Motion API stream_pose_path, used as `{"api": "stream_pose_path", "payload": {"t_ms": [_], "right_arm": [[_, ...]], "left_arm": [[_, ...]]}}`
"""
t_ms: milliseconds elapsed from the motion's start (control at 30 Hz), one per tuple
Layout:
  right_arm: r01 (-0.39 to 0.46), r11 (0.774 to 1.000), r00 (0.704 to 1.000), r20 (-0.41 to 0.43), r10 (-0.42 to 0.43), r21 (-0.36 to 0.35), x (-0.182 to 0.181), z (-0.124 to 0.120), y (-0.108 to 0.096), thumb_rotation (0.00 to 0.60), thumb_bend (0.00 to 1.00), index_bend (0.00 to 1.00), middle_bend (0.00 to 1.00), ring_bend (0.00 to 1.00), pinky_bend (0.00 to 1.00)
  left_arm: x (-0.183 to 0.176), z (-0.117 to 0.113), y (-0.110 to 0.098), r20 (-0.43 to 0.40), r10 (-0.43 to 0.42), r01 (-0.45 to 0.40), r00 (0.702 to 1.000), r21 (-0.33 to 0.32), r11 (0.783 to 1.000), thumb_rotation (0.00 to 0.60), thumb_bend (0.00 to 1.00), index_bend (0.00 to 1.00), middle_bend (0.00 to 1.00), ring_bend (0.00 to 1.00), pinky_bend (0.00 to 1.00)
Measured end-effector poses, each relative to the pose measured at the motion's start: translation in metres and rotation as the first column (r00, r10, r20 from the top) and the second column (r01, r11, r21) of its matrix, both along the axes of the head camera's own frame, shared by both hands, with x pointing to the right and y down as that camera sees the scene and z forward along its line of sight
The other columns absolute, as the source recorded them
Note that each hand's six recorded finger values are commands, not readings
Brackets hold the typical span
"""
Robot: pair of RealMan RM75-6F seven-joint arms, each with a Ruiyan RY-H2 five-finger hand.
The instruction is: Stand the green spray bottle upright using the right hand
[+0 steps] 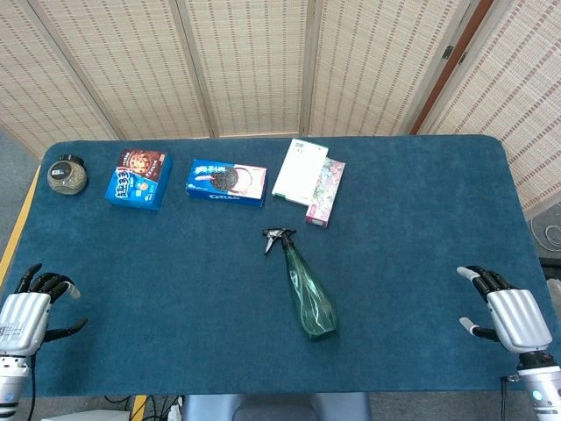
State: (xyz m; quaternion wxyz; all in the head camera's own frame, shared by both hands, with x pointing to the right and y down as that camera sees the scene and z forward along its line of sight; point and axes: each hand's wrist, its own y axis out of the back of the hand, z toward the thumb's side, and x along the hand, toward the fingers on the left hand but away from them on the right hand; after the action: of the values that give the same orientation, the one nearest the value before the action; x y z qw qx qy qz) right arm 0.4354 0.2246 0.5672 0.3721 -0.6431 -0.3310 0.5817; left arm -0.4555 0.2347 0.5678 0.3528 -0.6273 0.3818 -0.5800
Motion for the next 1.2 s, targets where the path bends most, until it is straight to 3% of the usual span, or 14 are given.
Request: {"api": "stream_pose_path", "payload": {"t_ms": [400, 733, 800, 967, 1067, 1200], "right_arm": [[0.011, 1.000, 0.999, 0.042, -0.012, 0.011, -0.010, 0.002, -0.013, 0.600, 0.07, 0.23, 0.23, 0.24, 0.58], [0.138, 0.990, 0.978, 0.156, -0.136, -0.006, -0.063, 0.012, -0.041, 0.600, 0.07, 0.18, 0.15, 0.13, 0.41], [0.181, 0.983, 0.967, 0.185, -0.174, -0.024, -0.077, 0.014, -0.047, 0.600, 0.11, 0.18, 0.14, 0.12, 0.40], [0.296, 0.952, 0.934, 0.232, -0.271, -0.082, -0.110, 0.021, -0.058, 0.600, 0.38, 0.18, 0.14, 0.12, 0.36], [0.367, 0.923, 0.908, 0.259, -0.328, -0.118, -0.131, 0.025, -0.063, 0.600, 0.57, 0.18, 0.14, 0.12, 0.36], [0.475, 0.868, 0.858, 0.294, -0.420, -0.145, -0.161, 0.029, -0.067, 0.600, 0.71, 0.18, 0.14, 0.12, 0.35]], "left_arm": [[-0.004, -0.001, 0.001, 0.017, 0.003, -0.003, 1.000, 0.001, 1.000, 0.600, 0.00, 0.49, 0.43, 0.30, 0.19], [-0.019, -0.009, 0.006, 0.045, -0.002, 0.002, 0.999, -0.001, 1.000, 0.600, 0.00, 0.49, 0.44, 0.31, 0.21], [-0.021, -0.011, 0.007, 0.049, -0.004, 0.004, 0.999, 0.000, 1.000, 0.600, 0.00, 0.49, 0.44, 0.31, 0.22], [-0.027, -0.014, 0.009, 0.061, -0.015, 0.015, 0.998, 0.005, 1.000, 0.600, 0.00, 0.49, 0.45, 0.31, 0.23], [-0.030, -0.015, 0.009, 0.070, -0.017, 0.017, 0.997, 0.002, 1.000, 0.600, 0.00, 0.49, 0.45, 0.31, 0.23], [-0.031, -0.015, 0.010, 0.075, -0.017, 0.017, 0.997, -0.001, 1.000, 0.600, 0.00, 0.49, 0.45, 0.32, 0.23]]}}
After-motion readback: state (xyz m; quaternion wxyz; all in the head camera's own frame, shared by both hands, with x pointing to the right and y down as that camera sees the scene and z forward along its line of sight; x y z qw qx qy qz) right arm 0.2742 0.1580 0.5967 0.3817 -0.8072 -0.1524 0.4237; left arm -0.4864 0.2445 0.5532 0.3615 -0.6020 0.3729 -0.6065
